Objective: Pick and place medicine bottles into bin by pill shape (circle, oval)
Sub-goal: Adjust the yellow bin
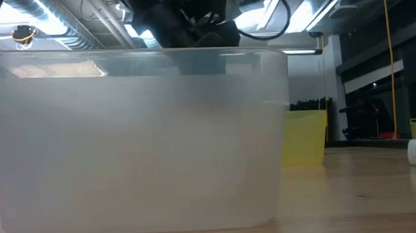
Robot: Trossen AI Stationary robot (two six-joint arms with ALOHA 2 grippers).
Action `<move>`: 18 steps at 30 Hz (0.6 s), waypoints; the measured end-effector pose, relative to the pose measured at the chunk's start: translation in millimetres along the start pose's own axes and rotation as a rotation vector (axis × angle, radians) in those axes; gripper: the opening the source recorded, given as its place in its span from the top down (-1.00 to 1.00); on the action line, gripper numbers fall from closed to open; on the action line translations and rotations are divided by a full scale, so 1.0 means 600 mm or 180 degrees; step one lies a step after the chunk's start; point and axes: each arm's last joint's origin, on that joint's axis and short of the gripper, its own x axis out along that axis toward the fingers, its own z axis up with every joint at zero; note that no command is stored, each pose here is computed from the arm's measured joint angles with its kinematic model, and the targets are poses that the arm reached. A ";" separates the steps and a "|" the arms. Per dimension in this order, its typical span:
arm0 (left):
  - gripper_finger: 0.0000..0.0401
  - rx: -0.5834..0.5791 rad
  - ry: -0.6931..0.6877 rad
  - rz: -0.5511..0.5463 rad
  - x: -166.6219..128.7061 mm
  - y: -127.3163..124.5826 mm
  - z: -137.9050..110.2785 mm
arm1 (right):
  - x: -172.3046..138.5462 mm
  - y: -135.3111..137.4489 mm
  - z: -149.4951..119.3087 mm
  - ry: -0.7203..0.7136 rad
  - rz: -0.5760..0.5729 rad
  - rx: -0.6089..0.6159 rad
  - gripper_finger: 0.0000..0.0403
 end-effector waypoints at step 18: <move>-0.05 -0.0023 0.0267 0.0024 -0.001 0.005 -0.013 | 0.000 0.000 0.000 0.0000 0.0001 0.0002 -0.41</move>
